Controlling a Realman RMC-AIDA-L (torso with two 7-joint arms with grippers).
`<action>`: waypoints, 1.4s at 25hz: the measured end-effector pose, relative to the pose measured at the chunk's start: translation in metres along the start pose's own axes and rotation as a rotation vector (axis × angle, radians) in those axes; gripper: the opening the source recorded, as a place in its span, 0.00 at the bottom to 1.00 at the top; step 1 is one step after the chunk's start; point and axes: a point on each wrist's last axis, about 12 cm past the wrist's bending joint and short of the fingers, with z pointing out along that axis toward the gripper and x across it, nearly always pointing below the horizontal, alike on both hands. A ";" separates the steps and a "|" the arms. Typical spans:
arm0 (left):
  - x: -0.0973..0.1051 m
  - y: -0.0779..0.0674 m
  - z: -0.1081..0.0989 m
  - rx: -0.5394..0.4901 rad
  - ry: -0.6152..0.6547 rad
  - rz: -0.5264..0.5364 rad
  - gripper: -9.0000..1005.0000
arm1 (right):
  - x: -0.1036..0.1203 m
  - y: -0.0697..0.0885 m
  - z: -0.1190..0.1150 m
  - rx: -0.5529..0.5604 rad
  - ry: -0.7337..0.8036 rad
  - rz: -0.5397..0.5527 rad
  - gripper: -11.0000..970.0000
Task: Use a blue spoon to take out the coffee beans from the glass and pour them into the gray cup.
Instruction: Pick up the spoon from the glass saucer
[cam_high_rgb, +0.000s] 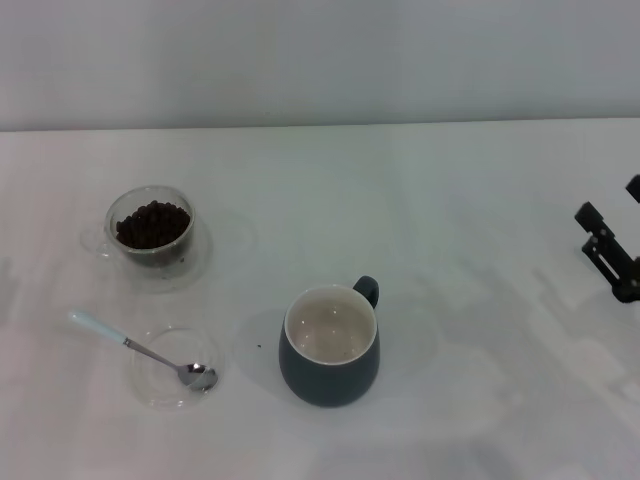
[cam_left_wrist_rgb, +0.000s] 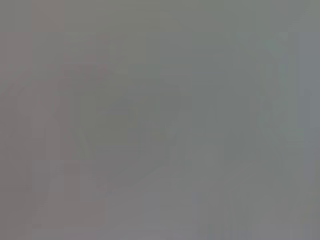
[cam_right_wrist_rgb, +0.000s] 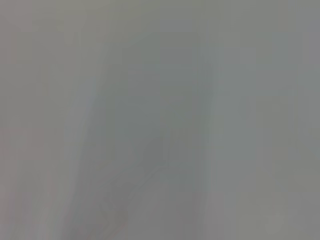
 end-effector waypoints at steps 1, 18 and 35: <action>0.001 0.004 -0.010 -0.006 0.012 -0.157 0.79 | 0.000 0.000 0.003 -0.003 -0.001 0.000 0.67; 0.017 -0.013 -0.039 0.133 0.250 -0.814 0.79 | 0.008 -0.013 0.053 -0.017 0.106 -0.024 0.67; 0.042 -0.028 -0.022 0.078 0.536 -1.040 0.79 | 0.010 -0.017 0.046 0.021 0.118 -0.024 0.67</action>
